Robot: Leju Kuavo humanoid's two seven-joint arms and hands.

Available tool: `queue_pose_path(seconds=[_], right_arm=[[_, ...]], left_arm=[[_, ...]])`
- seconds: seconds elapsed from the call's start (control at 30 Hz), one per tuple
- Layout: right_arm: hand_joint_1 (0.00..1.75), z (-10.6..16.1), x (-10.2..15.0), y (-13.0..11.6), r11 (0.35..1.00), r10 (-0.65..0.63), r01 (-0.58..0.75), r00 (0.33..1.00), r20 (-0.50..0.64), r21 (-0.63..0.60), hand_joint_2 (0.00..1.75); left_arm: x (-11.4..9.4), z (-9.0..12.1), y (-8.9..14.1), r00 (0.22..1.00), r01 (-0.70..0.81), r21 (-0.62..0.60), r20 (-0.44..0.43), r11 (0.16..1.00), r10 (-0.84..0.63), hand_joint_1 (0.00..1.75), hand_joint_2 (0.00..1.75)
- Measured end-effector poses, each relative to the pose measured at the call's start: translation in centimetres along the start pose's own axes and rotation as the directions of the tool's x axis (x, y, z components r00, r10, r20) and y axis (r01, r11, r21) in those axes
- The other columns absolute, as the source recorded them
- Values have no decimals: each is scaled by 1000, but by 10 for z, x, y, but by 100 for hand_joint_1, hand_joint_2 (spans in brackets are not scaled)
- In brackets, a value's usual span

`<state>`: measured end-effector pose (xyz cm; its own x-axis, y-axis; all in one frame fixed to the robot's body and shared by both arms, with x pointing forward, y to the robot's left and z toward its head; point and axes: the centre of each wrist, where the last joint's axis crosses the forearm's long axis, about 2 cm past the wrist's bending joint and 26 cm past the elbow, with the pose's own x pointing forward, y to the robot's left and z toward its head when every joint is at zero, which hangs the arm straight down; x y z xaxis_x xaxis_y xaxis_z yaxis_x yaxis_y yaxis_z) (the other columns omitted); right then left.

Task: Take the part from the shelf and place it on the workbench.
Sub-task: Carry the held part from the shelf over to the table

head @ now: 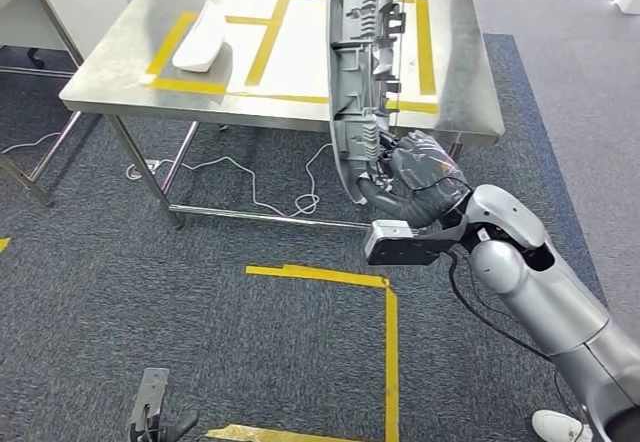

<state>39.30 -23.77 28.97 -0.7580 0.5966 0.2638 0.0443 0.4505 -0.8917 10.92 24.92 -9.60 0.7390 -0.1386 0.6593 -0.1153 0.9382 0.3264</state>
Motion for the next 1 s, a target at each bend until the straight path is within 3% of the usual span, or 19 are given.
queue_pose_path(seconds=[1.0], right_arm=[[175, 24, -25, -19, 998, 42, -44, 998, -56, -47, 175]], left_arm=[[-1, 0, 1, 1000, -10, 7, -1, 1000, 10, 0, 175]])
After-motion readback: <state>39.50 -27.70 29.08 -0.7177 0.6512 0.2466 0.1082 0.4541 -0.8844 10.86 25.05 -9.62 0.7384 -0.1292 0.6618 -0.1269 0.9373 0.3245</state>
